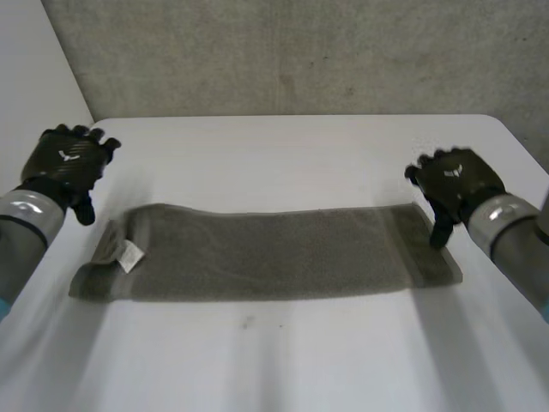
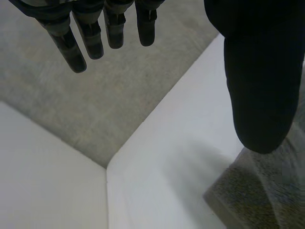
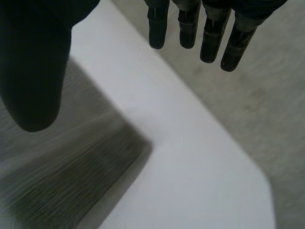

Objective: Fold the laundry

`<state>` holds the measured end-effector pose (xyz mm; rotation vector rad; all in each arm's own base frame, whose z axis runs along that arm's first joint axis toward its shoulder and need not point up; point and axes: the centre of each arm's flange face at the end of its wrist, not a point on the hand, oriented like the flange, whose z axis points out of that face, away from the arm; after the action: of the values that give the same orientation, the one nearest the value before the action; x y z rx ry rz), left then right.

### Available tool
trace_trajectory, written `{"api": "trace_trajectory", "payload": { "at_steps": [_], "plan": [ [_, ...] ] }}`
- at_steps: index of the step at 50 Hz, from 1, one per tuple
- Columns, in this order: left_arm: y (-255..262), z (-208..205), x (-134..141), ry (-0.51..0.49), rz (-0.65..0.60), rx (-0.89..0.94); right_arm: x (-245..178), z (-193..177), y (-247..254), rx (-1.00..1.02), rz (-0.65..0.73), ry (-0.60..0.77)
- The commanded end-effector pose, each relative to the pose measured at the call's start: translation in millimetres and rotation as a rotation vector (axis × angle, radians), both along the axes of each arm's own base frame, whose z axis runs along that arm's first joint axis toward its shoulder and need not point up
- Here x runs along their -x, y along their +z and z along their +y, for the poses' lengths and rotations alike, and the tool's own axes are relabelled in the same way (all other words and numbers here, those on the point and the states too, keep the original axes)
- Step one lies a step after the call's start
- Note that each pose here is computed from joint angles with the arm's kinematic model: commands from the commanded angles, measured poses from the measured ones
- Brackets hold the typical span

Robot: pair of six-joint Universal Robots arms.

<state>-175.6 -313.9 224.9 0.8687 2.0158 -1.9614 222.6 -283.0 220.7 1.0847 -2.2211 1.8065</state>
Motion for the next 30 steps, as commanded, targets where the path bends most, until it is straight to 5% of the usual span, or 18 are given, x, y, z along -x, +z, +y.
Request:
{"api": "trace_trajectory", "payload": {
  "at_steps": [1, 11, 30],
  "plan": [
    [-3, -14, -22, 0.064, 0.114, -0.044, 24, 8, -22, -0.079, -0.001, -0.019],
    [-36, -47, -24, 0.066, 0.072, -0.103, 23, 9, -32, -0.058, -0.011, -0.008],
    [-45, -4, -5, 0.012, 0.128, -0.18, 33, -3, -71, -0.157, 0.019, -0.034]
  ]
}}
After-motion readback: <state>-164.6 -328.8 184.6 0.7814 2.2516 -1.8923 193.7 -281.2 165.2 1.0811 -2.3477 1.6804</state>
